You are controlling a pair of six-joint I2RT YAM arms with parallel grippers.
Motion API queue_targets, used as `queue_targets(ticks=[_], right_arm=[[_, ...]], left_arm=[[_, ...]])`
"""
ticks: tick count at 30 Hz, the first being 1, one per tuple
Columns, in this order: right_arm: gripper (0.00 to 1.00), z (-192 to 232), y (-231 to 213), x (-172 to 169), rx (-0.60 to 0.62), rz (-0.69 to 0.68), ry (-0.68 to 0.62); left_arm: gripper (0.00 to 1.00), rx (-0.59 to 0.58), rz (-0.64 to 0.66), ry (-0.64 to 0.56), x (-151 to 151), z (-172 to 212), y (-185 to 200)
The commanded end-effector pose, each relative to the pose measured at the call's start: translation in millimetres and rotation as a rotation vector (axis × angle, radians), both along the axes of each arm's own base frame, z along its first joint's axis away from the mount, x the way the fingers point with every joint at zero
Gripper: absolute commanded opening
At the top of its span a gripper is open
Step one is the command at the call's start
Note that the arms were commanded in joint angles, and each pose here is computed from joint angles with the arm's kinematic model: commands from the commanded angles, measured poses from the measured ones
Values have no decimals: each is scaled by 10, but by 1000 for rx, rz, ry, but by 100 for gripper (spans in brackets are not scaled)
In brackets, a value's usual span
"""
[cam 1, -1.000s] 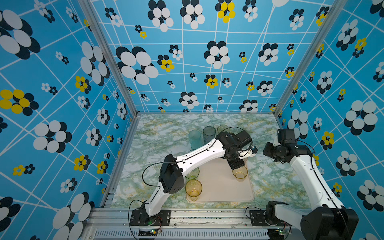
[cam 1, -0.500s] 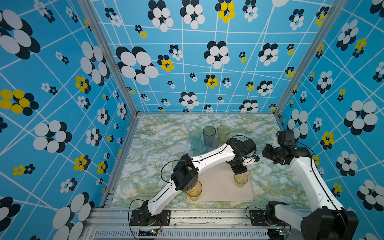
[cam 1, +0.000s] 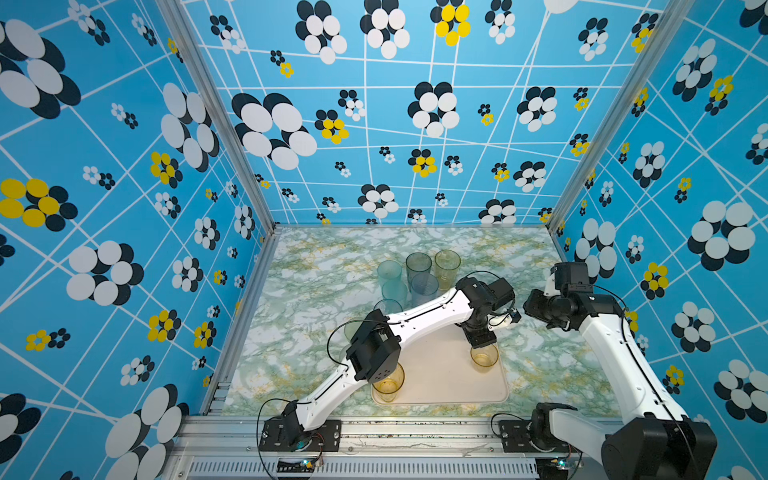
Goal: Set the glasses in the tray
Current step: 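Lower the amber cup onto the tray beside the pink cup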
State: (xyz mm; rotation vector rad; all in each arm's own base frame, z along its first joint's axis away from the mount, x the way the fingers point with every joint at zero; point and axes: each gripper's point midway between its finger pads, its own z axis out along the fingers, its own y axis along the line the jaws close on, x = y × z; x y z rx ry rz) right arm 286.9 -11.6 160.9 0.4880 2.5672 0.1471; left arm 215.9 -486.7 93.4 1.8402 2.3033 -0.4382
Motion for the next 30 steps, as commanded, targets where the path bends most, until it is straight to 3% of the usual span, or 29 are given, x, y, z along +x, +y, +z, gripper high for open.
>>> queue_targets(ticks=[1, 4, 9, 15, 22, 30], right_arm=[[43, -41, 27, -89, 11, 23, 27], [43, -37, 29, -113, 11, 23, 28], [43, -29, 39, -167, 15, 23, 30], [40, -14, 122, -262, 52, 49, 37], [26, -179, 271, -377, 80, 102, 103], [20, -360, 651, -590, 97, 260, 232]], left_arm=[[20, -11, 11, -23, 63, 30, -47], [26, -31, 14, -29, 66, 104, -69], [26, -72, 18, -39, 74, 259, -100], [25, -214, 83, -73, 254, 920, 50], [25, -441, 320, -171, 786, 1788, 733], [26, -517, 595, -255, 1165, 2044, 1747]])
